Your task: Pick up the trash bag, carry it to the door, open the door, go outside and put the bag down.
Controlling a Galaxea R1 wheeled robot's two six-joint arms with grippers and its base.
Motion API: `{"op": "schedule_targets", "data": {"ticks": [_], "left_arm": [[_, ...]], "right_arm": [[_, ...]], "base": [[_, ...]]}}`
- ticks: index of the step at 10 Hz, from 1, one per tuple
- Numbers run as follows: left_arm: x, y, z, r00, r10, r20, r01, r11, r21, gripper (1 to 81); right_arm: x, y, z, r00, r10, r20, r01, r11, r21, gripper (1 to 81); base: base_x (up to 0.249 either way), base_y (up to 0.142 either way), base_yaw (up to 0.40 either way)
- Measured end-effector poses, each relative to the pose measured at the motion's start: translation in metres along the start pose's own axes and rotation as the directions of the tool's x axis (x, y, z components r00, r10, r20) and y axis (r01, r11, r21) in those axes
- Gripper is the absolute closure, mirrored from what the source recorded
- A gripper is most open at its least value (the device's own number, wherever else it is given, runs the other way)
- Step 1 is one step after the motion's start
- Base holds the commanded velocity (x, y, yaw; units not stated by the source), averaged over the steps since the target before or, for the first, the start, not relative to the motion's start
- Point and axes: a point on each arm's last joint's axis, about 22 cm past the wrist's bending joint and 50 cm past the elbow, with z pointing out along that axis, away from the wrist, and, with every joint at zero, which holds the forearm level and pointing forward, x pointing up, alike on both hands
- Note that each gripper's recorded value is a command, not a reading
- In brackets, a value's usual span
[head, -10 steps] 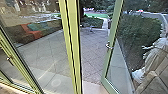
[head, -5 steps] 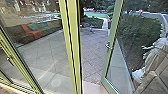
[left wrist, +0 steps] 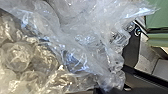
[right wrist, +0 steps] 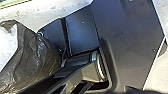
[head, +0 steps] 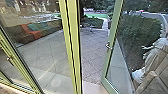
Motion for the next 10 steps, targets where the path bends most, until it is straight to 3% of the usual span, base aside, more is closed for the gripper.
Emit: {"op": "schedule_targets", "data": {"ticks": [5,7,9,10], "left_arm": [[0.005,0.000,0.000,0.9999,0.003,-0.011,-0.003,1.0000,0.001,81.1],[-0.012,-0.002,0.000,0.9999,-0.003,0.011,0.003,1.0000,0.000,81.1],[0.010,0.003,0.000,0.9998,0.007,-0.020,-0.007,1.0000,-0.003,81.1],[0.009,0.002,0.000,0.9998,0.006,-0.019,-0.006,1.0000,-0.001,81.1]], "right_arm": [[0.004,-0.004,0.001,0.9999,-0.010,-0.005,0.010,0.9999,0.004,1.0],[-0.016,-0.002,0.002,0.9999,-0.005,0.013,0.005,1.0000,0.004,1.0],[0.009,-0.007,0.002,0.9997,-0.019,-0.015,0.019,0.9998,0.008,1.0],[0.006,-0.009,0.002,0.9998,-0.018,-0.011,0.018,0.9998,0.010,1.0]], "base": [[-0.028,0.018,0.035],[0.000,0.000,0.000],[0.000,0.000,-0.158],[0.000,0.000,-0.321]]}}
